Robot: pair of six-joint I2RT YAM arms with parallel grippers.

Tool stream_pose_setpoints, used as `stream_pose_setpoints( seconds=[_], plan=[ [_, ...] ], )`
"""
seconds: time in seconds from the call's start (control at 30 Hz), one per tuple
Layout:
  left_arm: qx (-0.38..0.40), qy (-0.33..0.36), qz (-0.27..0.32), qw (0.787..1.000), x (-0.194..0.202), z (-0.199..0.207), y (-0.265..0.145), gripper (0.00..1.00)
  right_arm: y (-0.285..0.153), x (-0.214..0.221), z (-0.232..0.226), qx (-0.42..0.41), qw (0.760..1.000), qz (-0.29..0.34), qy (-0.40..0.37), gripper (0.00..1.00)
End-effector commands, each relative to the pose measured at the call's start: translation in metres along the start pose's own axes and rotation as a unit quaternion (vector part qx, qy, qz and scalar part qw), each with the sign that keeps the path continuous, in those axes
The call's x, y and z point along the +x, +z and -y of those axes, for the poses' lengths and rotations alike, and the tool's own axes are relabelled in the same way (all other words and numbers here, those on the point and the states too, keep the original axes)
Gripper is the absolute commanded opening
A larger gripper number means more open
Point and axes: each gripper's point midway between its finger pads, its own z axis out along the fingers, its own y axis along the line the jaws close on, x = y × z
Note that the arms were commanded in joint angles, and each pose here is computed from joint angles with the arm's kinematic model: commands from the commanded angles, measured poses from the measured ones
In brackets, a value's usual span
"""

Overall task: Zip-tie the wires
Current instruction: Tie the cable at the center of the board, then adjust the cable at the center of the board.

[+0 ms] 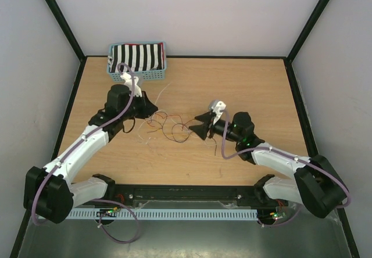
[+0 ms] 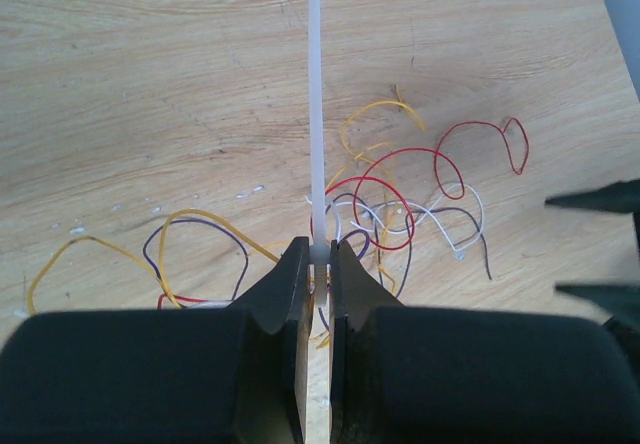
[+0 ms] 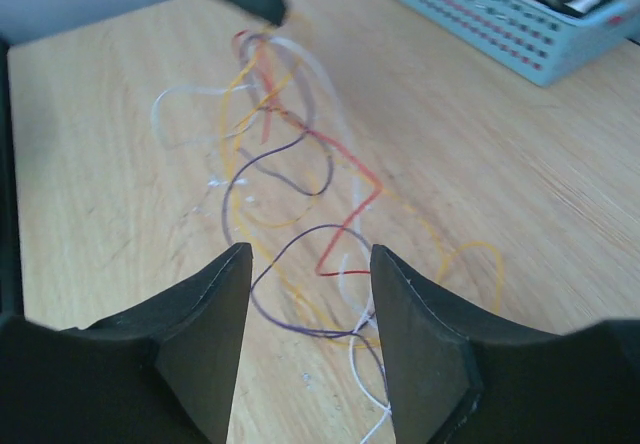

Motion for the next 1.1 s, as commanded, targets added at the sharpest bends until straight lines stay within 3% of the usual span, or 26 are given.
stream_pose_setpoints(
  seconds=[0.0,0.37,1.07],
  plan=[
    [0.004,-0.03,-0.023,0.999,-0.002,0.009,-0.013,0.0,0.005,0.001,-0.031,-0.062,0.993,0.022,-0.098,0.62],
    [0.0,-0.026,-0.038,0.999,0.004,0.005,-0.008,0.0,-0.002,0.017,-0.029,-0.049,0.992,0.016,-0.119,0.7],
    [0.002,-0.043,-0.049,0.998,0.009,0.005,-0.001,0.0,-0.005,0.03,-0.047,-0.073,0.984,0.019,-0.16,0.69]
  ],
)
